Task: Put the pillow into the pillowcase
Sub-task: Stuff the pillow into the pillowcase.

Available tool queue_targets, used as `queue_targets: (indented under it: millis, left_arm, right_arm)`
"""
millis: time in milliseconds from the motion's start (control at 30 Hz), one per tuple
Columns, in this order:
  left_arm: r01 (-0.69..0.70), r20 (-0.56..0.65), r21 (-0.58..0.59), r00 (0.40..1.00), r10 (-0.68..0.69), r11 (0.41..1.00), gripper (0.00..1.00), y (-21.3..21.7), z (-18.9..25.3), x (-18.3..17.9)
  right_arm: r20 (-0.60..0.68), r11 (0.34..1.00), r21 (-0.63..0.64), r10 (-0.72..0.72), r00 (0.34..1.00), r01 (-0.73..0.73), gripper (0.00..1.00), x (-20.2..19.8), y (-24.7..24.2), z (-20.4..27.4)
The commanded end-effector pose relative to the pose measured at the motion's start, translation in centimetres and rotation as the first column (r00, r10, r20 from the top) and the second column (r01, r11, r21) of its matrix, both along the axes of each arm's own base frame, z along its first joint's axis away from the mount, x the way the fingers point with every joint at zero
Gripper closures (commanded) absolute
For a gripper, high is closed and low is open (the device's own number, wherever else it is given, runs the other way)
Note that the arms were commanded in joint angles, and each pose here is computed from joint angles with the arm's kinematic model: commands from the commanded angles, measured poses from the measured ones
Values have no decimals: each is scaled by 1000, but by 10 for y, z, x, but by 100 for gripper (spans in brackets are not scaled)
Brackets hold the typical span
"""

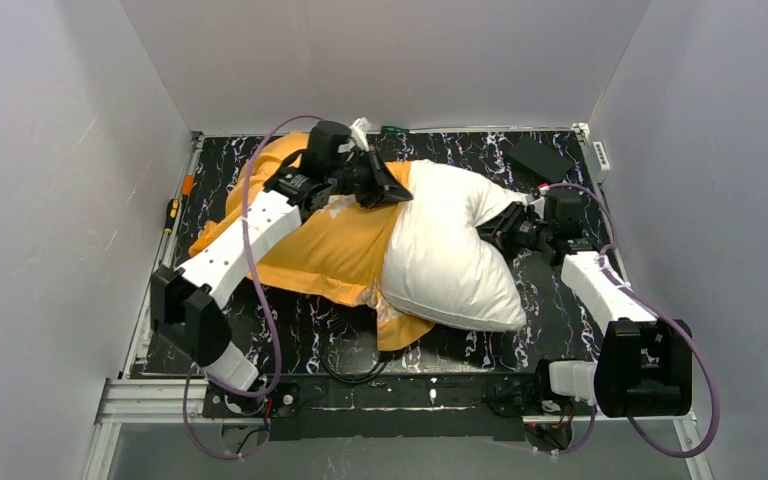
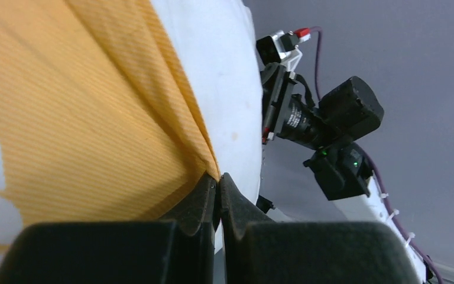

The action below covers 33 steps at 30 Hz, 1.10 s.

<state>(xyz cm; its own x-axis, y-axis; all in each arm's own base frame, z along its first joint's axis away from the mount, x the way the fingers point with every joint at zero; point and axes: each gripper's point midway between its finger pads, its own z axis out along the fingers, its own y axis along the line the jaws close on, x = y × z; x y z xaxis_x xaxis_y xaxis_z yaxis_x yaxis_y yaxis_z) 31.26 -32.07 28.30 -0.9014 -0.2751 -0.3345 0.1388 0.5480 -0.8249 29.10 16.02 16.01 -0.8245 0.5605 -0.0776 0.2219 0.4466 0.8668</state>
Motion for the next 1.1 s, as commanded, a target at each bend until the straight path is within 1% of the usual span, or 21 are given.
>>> queue_targets:
  millis: [0,100,200,333,433,500,567,633,733,833,900,967,1000,1033,1067]
  left_arm:
    - [364,129,-280,931,-341,888,100,-93,108,-78]
    - [452,144,-330,892,-429,829,100,-133,129,-102]
    - [508,154,-361,860,-487,782,100,-157,142,-125]
    - [534,147,-399,840,-523,745,100,-175,148,-143]
    - [548,150,-429,827,-542,718,100,-185,160,-149]
    - [562,178,-454,817,-548,691,100,-189,172,-151]
    - [566,179,-458,814,-553,685,100,-190,174,-152]
    - [563,170,-431,818,-549,705,100,-186,166,-152]
    - [522,133,-386,847,-514,761,100,-169,149,-146]
    - [450,51,-352,885,-463,821,100,-146,121,-132]
    - [398,4,-293,910,-415,869,100,-126,94,-122]
    - [329,-64,-166,937,-343,930,100,-101,58,-113]
    - [301,-104,-75,946,-308,951,100,-86,36,-112]
    - [276,-130,24,954,-270,961,100,-69,16,-110]
    - [263,-153,117,957,-245,958,100,-53,-1,-112]
  right_arm:
    - [312,941,250,144,939,-227,80,-3,62,98]
    - [369,923,256,180,912,-286,98,-5,78,115]
    - [393,913,263,194,899,-312,99,0,89,127]
    - [407,887,292,223,886,-358,99,-4,114,138]
    - [403,854,321,269,875,-410,99,-21,143,137]
    - [410,821,338,311,857,-460,99,-35,160,137]
    - [403,813,334,333,852,-476,99,-41,168,134]
    - [381,834,310,330,864,-456,99,-39,165,129]
    - [367,895,218,294,883,-389,99,-26,149,126]
    - [391,929,167,244,887,-330,99,-16,127,136]
    - [394,942,155,218,893,-298,99,-14,115,140]
    - [382,953,129,208,901,-275,99,-15,108,135]
    - [370,956,117,211,905,-270,99,-18,105,131]
    - [355,957,106,218,909,-271,99,-21,103,125]
    - [341,956,100,229,912,-277,99,-25,102,120]
